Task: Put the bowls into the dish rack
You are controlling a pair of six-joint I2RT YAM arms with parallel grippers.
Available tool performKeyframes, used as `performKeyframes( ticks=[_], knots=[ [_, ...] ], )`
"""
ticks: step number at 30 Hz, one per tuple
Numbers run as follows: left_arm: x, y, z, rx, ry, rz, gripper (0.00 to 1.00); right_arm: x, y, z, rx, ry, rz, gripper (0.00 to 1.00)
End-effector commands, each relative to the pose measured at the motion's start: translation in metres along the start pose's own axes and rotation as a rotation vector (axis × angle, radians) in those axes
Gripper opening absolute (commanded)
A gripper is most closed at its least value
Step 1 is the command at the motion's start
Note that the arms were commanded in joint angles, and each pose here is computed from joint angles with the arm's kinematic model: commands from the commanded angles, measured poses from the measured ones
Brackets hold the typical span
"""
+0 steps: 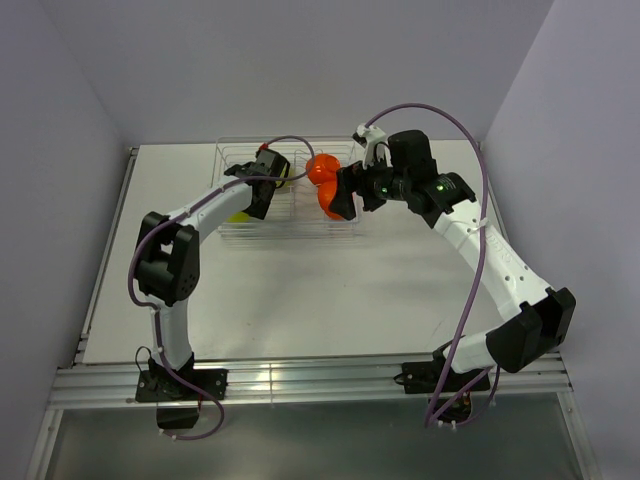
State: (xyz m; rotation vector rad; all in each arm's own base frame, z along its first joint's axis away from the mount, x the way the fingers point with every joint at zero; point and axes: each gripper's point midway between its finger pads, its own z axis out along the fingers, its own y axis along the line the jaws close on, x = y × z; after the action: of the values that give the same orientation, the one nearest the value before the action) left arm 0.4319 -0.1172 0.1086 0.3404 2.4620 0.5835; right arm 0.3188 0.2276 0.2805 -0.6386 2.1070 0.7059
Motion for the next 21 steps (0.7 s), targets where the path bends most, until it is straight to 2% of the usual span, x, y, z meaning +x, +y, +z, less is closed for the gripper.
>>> performKeyframes(
  ticks=[1,10,17,18,21],
  knots=[
    [-0.003,-0.011,-0.003,0.049,0.005,-0.002,0.37,-0.005,0.000,-0.008,-0.003,-0.027,-0.021,1.00],
    [-0.002,-0.019,-0.007,0.081,0.010,-0.003,0.65,-0.005,0.000,-0.008,-0.008,-0.025,-0.017,1.00],
    [-0.003,-0.020,-0.009,0.093,0.008,-0.005,0.70,-0.004,0.001,-0.008,-0.017,-0.020,-0.015,1.00],
    [-0.003,-0.021,-0.010,0.099,0.007,-0.006,0.76,-0.004,0.002,-0.007,-0.020,-0.017,-0.015,1.00],
    [-0.004,-0.024,-0.011,0.107,0.007,0.000,0.79,-0.004,0.002,-0.008,-0.021,-0.018,-0.015,1.00]
  ],
)
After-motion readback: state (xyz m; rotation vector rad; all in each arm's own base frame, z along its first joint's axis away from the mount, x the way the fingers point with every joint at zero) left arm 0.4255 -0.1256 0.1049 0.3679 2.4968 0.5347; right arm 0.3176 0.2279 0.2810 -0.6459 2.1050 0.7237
